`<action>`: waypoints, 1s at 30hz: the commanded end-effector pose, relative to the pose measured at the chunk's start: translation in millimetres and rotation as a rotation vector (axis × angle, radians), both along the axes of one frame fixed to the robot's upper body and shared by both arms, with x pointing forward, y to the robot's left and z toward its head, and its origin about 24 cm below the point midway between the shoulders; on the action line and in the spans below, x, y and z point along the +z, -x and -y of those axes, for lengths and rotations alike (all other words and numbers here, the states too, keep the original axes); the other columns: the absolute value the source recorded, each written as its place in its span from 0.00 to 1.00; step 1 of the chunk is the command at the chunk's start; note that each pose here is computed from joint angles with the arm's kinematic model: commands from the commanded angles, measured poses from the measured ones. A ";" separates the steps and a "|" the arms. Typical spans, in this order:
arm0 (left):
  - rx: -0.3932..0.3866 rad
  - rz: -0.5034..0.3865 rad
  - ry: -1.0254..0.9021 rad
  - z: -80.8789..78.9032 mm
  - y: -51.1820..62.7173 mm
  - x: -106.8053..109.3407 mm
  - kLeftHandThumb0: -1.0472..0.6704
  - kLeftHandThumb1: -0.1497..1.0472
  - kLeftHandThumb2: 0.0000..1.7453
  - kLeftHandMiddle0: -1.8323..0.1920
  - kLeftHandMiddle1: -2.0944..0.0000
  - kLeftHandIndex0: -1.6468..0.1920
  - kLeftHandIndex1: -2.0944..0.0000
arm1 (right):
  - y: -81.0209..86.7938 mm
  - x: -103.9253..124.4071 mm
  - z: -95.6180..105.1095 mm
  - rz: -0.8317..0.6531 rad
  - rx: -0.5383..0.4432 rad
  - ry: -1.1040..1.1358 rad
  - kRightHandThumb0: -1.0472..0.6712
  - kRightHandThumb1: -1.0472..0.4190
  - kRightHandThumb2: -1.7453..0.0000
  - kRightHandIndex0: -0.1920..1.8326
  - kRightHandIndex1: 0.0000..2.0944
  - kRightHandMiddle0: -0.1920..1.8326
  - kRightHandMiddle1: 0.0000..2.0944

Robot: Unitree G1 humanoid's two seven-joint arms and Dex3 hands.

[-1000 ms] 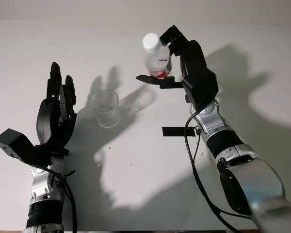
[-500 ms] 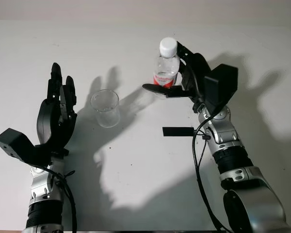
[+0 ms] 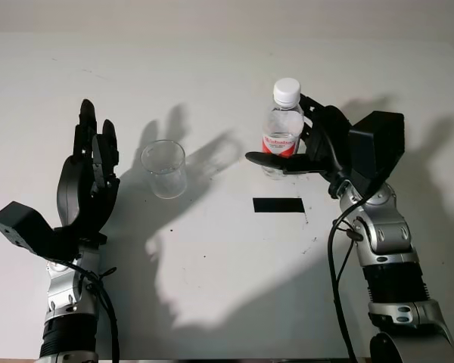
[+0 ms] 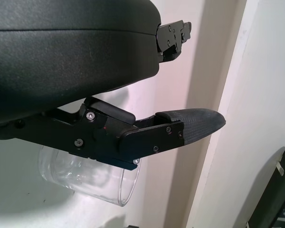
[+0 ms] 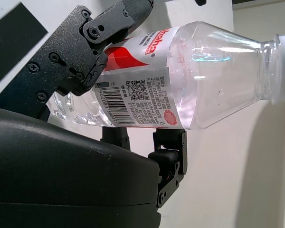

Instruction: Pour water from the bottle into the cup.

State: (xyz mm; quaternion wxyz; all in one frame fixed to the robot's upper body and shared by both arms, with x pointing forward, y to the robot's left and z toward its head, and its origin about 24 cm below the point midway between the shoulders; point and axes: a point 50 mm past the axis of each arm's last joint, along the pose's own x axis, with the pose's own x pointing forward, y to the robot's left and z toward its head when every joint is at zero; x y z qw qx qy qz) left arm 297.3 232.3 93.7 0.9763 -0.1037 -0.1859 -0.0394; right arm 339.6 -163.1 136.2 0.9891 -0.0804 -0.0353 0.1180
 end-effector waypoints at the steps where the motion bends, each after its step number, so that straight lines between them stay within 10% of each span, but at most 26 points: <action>1: -0.001 -0.022 0.009 -1.5 5.0 -6.8 0.19 1.00 0.35 1.00 1.00 1.00 1.00 | 5.7 -0.1 2.2 0.001 -0.001 0.007 0.41 0.00 0.76 0.59 1.00 0.40 1.00; 30: -0.014 -0.021 0.015 -7.2 6.8 -3.4 0.19 1.00 0.34 1.00 1.00 1.00 1.00 | 23.5 -37.8 -4.1 -0.093 -0.047 -0.006 0.37 0.00 0.76 0.56 1.00 0.34 1.00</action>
